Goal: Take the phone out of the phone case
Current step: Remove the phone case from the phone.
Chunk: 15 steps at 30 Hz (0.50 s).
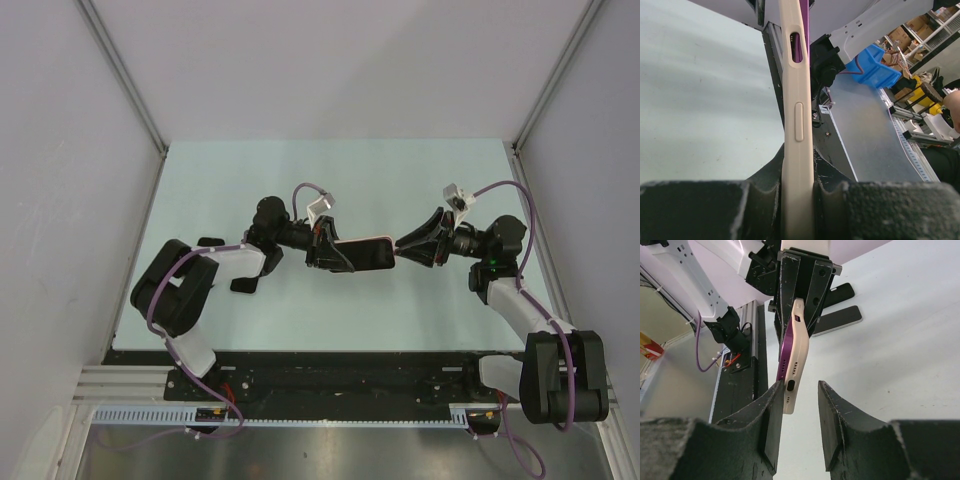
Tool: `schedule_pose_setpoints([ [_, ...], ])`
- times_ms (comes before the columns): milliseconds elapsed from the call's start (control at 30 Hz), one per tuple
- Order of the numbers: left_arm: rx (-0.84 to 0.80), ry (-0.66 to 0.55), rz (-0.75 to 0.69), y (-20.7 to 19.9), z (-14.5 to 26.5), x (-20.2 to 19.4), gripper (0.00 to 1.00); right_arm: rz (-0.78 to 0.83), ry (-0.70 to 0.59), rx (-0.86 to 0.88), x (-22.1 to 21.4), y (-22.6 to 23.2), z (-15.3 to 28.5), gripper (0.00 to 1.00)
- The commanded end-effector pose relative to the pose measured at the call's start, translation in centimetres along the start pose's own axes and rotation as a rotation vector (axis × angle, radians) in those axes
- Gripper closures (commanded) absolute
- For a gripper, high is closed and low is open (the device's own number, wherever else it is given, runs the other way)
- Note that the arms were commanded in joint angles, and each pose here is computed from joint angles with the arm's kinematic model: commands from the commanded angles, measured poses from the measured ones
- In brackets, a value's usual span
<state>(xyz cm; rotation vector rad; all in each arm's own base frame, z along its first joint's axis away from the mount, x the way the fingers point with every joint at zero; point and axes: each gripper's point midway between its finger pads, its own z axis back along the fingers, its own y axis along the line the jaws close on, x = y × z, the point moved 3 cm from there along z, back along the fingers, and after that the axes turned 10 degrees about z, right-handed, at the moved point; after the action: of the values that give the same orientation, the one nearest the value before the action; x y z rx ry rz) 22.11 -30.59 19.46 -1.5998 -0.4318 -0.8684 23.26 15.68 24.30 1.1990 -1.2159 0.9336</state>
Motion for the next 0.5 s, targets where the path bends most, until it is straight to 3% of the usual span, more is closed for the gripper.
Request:
schedule_pose_setpoints([
  [0,-0.042,-0.001,-0.134,-2.2,-0.2,1.6,1.0,0.075,-0.011,0.021,1.5,0.1,-0.2,0.62],
  [467,-0.048,0.009,-0.117,-2.0,-0.3,1.3,1.0,0.086,0.034,0.003,0.3,-0.7,-0.5,0.62],
])
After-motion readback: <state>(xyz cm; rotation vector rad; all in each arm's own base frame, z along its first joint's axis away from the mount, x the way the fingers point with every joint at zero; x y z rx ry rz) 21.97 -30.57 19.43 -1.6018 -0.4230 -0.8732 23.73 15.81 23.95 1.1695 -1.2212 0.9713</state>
